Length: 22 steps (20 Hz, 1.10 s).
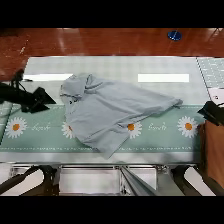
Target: Fold the shirts.
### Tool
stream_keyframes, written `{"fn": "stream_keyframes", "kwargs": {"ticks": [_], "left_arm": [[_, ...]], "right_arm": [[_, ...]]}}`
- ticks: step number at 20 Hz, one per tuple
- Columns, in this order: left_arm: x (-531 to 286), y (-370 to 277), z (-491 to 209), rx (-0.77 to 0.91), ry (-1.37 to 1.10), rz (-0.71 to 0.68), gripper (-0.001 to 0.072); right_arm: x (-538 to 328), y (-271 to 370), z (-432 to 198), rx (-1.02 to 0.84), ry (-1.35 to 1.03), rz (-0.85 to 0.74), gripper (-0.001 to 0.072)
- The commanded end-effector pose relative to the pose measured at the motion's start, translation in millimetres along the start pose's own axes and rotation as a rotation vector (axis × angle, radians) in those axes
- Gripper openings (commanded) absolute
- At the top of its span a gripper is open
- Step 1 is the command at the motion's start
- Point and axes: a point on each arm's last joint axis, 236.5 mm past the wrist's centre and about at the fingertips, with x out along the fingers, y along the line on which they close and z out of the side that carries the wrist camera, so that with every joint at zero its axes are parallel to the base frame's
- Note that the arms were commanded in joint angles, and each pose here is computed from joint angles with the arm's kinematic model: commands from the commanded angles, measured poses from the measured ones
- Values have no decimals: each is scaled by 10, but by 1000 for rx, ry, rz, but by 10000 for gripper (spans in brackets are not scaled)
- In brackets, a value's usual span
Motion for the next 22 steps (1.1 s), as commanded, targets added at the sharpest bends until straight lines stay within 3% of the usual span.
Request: {"fn": "stream_keyframes", "kwargs": {"ticks": [1, 6, 18, 19, 20, 22], "left_arm": [[410, -78, -729, -122, 54, -187, 508], [883, 121, -1328, -199, 178, -151, 508], [1517, -221, -1391, -245, 231, -211, 485], [1542, -253, -1364, -238, 234, -229, 328], [1547, -309, -1304, -220, 225, -252, 118], [1495, -446, -1140, -157, 187, -287, 16]], "right_arm": [[216, 188, -281, 77, -22, 169, 407], [285, 186, -354, 86, -13, 179, 407], [286, 152, -245, 92, -59, 167, 406], [286, 143, -219, 93, -70, 163, 406], [290, 134, -201, 95, -77, 160, 406], [365, 120, -230, 112, -49, 164, 406]]}}
